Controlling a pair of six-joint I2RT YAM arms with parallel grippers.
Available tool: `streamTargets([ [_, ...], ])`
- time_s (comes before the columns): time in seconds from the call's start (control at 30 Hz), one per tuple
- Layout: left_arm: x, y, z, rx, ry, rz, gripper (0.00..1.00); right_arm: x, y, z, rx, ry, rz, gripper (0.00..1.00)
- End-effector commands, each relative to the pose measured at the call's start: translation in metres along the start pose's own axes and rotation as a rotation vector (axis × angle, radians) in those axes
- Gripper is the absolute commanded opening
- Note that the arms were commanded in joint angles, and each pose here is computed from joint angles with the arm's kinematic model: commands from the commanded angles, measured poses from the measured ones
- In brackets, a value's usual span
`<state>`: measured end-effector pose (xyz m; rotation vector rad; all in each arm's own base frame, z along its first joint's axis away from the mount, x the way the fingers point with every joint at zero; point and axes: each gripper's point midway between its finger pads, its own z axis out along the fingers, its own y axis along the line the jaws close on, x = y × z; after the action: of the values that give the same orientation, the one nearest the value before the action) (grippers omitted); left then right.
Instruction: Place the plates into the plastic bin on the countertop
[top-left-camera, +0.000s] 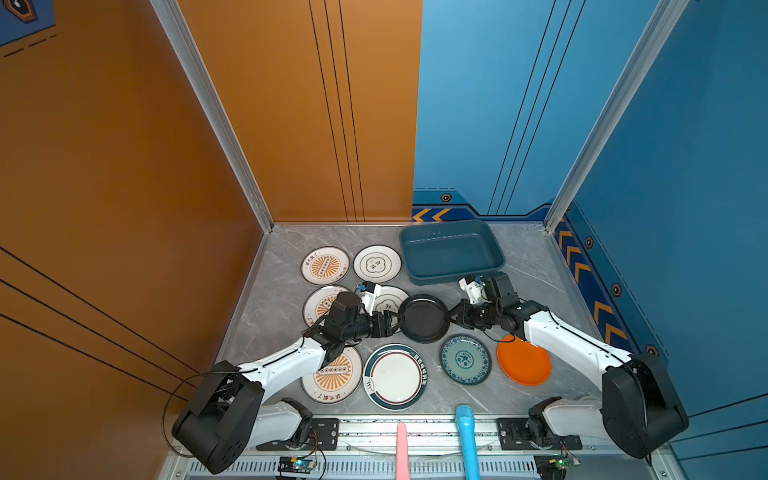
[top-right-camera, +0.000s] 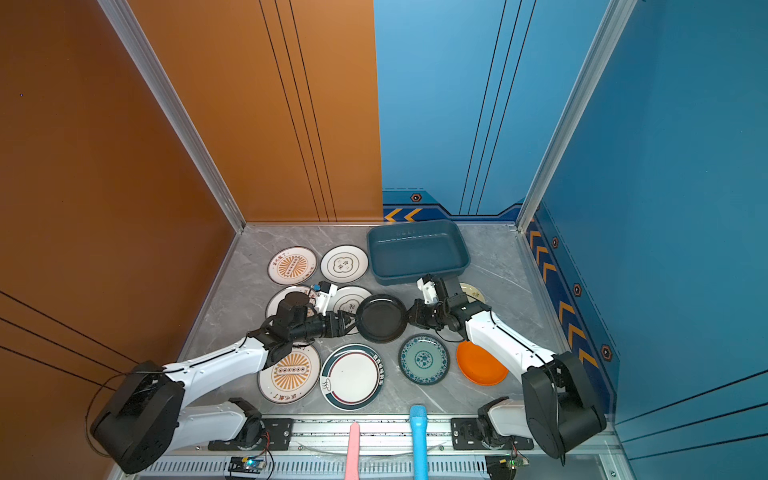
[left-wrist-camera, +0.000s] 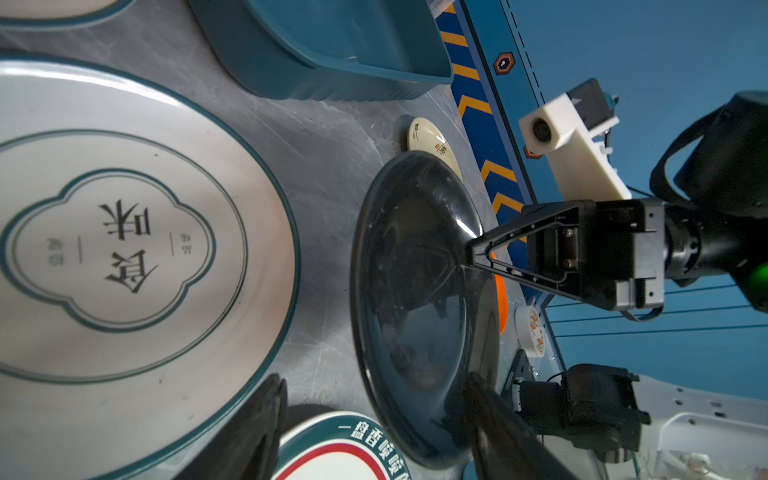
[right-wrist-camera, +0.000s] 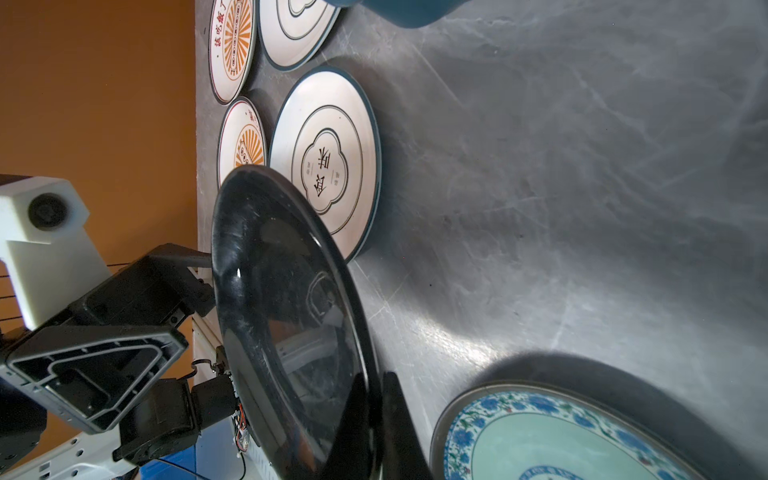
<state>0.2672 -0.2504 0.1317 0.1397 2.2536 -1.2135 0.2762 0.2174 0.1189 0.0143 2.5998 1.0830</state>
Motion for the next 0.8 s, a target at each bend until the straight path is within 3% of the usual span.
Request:
streamTargets([
  [0.0,-0.006,-0.015,0.003,0.057,0.004,0.017,0.57,-0.005,0.018,0.001,-0.034,0.003,-0.048,0.0],
  [0.1,-0.003,-0.017,0.006,0.081,0.02,0.006,0.44,-0.004,0.023,0.003,-0.041,0.007,-0.062,0.0],
  [0.23,-0.002,-0.018,0.007,0.094,0.024,-0.007,0.38,-0.002,0.028,0.005,-0.049,0.013,-0.075,0.0],
  [0.43,-0.004,-0.024,0.006,0.127,0.026,-0.01,0.07,0.0,0.032,0.006,-0.06,0.015,-0.085,0.0],
  [0.53,-0.005,-0.025,0.005,0.133,0.025,-0.012,0.0,0.001,0.032,0.006,-0.069,0.018,-0.09,0.0],
  [0.63,-0.003,-0.025,0.005,0.138,0.032,-0.016,0.0,0.004,0.037,0.007,-0.106,0.02,-0.105,0.01],
  [0.77,-0.002,-0.029,0.004,0.165,0.035,-0.02,0.0,0.005,0.051,0.006,-0.198,0.015,-0.146,0.26],
])
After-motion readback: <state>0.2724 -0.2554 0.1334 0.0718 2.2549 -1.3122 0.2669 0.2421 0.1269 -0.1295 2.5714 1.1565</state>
